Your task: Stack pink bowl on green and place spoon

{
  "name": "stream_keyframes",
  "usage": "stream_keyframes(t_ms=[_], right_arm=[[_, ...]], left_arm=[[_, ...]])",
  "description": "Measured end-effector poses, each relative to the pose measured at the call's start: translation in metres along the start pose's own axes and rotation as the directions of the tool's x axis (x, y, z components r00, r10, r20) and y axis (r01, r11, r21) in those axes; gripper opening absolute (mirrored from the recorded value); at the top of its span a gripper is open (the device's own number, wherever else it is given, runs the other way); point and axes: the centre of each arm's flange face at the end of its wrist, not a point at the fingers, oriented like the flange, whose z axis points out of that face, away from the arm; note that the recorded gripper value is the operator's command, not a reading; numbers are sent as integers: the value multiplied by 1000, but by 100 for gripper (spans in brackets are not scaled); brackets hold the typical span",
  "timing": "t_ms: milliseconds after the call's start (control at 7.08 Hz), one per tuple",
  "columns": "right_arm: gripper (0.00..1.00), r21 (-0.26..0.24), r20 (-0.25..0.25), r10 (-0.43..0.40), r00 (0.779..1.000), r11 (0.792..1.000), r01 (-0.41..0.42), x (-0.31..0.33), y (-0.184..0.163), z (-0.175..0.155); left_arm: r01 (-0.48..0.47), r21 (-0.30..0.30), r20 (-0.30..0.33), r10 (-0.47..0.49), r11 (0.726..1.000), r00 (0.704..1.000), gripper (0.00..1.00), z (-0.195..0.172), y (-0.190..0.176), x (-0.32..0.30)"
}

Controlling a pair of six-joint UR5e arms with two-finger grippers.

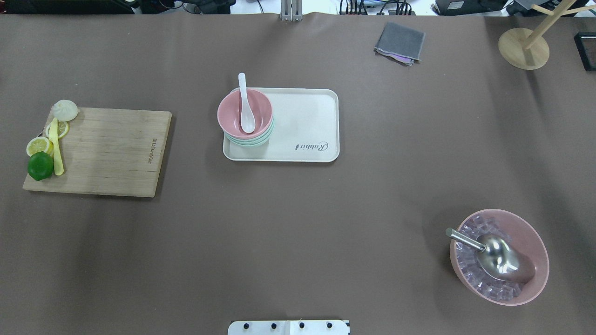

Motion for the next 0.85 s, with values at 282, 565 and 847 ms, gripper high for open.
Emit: stream_keyframes(t_ms=[282, 565, 847], right_arm=[[100, 0, 0, 0, 1000, 1000, 0, 0, 0, 0], [100, -1, 0, 1, 1000, 1000, -1, 0, 0, 0], [100, -1, 0, 1, 1000, 1000, -1, 0, 0, 0]], left_arm=[[1, 0, 0, -1, 1000, 1000, 98, 0, 0, 0], [0, 1, -1, 0, 1000, 1000, 98, -1, -1, 1], [-1, 2, 0, 1, 1000, 1000, 98, -1, -1, 1]])
